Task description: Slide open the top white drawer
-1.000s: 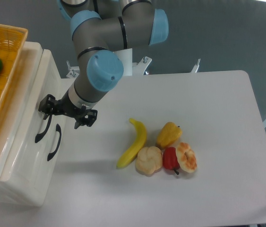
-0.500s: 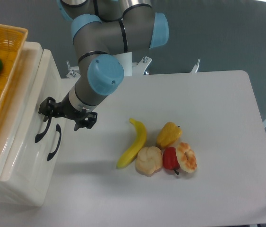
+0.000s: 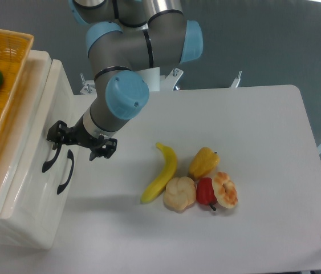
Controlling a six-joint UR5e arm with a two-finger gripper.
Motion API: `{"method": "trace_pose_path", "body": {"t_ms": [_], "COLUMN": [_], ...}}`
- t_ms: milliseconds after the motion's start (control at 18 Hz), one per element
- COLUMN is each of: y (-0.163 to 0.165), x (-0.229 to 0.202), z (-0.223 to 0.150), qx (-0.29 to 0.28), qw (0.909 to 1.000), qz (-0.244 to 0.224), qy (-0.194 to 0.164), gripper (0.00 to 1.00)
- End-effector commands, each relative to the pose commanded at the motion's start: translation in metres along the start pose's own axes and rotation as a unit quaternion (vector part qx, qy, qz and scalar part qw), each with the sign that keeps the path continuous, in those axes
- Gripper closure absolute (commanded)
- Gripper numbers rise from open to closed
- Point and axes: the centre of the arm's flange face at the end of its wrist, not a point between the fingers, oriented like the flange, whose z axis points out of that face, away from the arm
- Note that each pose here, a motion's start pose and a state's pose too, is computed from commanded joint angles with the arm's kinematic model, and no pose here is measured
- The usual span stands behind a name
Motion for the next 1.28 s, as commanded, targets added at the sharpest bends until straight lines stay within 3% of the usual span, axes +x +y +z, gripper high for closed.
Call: {"method": "trace_pose_path", "body": {"t_ms": [833,1278], "y": [0.0,-0.002], "x": [0.002,0.005], "z": [0.004,-0.004], "qx": [-0.015,-0.006], "qw": [0.9985,0.9982], "qz": [0.017,0.021], "qy": [-0.05,-0.057], "gripper": [0.0,0.0]}}
